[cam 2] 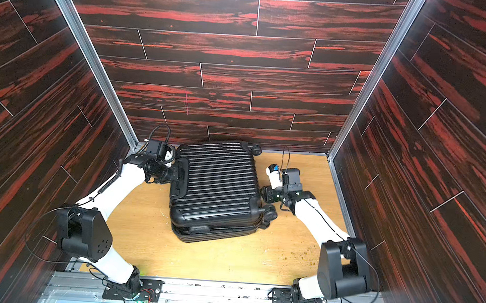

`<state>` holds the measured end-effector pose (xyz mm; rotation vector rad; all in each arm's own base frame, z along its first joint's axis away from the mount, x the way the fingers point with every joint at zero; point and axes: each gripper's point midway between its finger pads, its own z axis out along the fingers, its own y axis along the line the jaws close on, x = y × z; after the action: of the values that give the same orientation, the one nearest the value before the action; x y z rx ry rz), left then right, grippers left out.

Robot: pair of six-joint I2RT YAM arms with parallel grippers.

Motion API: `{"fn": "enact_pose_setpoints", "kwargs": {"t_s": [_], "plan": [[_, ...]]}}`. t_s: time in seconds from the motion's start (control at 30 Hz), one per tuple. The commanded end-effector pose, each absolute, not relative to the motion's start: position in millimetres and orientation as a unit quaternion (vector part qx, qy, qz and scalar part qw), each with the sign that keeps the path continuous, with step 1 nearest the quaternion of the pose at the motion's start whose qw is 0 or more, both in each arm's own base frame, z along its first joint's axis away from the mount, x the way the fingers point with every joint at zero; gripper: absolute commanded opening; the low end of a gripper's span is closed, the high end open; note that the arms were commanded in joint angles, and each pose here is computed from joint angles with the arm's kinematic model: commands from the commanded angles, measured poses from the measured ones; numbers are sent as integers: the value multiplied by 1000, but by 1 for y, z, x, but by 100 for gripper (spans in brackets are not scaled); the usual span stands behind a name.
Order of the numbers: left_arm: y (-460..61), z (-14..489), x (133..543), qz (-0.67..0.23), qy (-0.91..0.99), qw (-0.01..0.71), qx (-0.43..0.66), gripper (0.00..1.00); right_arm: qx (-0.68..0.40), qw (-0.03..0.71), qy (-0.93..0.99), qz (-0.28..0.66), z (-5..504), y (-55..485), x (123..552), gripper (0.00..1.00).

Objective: Close the suitcase zippers
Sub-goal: Adjust the suitcase at the center of the board.

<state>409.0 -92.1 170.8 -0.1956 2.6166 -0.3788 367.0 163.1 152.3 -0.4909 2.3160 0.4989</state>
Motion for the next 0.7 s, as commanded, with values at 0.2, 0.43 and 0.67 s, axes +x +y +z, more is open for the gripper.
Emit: {"fn": "enact_pose_setpoints", "kwargs": {"t_s": [0.2,0.43,0.67], "plan": [[-88,150,388,-114,969,206,-74,30,-176,381,876,237,180,189,346,54],[-79,176,404,-91,967,228,-60,15,-120,405,879,223,184,152,351,54],[-63,208,435,-97,958,260,-70,15,-92,397,882,237,165,133,337,54]]}}
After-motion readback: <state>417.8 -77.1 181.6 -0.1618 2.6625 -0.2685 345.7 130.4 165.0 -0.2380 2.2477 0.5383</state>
